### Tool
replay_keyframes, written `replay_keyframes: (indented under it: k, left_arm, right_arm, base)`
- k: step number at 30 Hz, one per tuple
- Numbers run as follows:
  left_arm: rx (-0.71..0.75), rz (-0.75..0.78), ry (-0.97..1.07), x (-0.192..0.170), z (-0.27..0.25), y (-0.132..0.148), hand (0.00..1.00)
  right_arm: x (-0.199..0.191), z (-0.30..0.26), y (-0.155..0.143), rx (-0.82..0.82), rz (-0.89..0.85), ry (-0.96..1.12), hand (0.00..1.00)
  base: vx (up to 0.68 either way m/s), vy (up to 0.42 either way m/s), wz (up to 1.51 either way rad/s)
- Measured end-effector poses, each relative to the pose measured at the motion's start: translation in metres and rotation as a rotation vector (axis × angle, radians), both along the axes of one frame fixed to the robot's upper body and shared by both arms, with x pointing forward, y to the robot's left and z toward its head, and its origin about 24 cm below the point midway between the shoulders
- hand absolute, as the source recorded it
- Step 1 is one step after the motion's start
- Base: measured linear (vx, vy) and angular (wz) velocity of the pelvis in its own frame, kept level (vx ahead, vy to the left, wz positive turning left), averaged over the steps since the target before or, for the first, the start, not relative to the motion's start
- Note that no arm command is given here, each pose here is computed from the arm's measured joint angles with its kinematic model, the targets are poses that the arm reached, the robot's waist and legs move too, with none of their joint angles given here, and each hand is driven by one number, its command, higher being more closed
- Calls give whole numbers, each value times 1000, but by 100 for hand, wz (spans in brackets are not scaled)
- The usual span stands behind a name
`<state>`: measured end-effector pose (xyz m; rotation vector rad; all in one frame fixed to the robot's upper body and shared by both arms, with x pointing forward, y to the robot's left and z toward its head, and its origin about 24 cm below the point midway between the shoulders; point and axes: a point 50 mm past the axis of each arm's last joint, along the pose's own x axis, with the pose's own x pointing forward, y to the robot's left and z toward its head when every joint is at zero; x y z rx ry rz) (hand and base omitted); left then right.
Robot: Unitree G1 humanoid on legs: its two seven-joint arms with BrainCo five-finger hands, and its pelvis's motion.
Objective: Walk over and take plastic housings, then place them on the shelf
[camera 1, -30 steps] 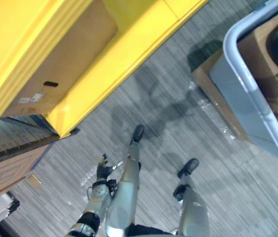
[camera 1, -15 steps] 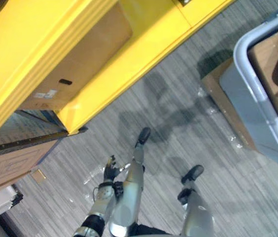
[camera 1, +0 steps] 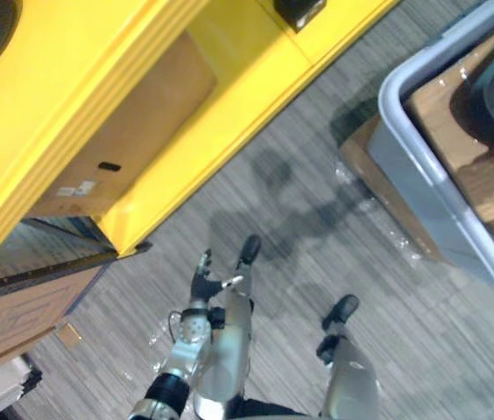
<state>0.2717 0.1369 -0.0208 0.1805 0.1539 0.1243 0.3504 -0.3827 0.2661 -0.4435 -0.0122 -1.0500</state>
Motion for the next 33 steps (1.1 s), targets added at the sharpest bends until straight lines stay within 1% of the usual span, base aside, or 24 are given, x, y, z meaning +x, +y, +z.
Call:
replay_keyframes:
  k: [1,5,7,15,17,21,25,28,30,33]
  left_arm:
    - [52,6,-36,7,8,5,0]
    - [131,5,-103,25,25,8,0]
    - [164,5,-137,35,35,7,0]
    - [183,-1,-292,69,85,-5,0]
    - [200,-21,-328,76,97,-10,0]
    - [234,-59,-433,99,140,-21,0]
    - [167,-66,-521,117,186,-33,0]
    - [65,-72,-570,125,217,-40,0]
    - [-6,-103,-591,126,232,-46,0]
    - [-118,-136,-597,130,248,-50,0]
  right_arm:
    - [4,0,5,-18,4,19,100]
    - [8,3,12,-51,1,27,100]
    - [8,8,15,-39,-12,4,100]
    - [12,24,25,-42,-7,-66,100]
    - [16,22,30,-42,9,-60,100]
    - [24,31,46,-78,47,-64,100]
    - [27,37,54,-106,65,-67,100]
    - [33,46,68,-134,101,-78,100]
    - [36,47,75,-177,113,-63,100]
    - [39,56,87,-289,132,-52,100]
  base:
    - [-86,22,-32]
    - [-105,19,-25]
    - [-93,17,-23]
    - [-63,-17,-20]
    - [-17,-27,-13]
    - [-20,-34,-19]
    - [-3,-42,-6]
    - [4,-39,-14]
    - [5,-41,-4]
    - [8,-46,-3]
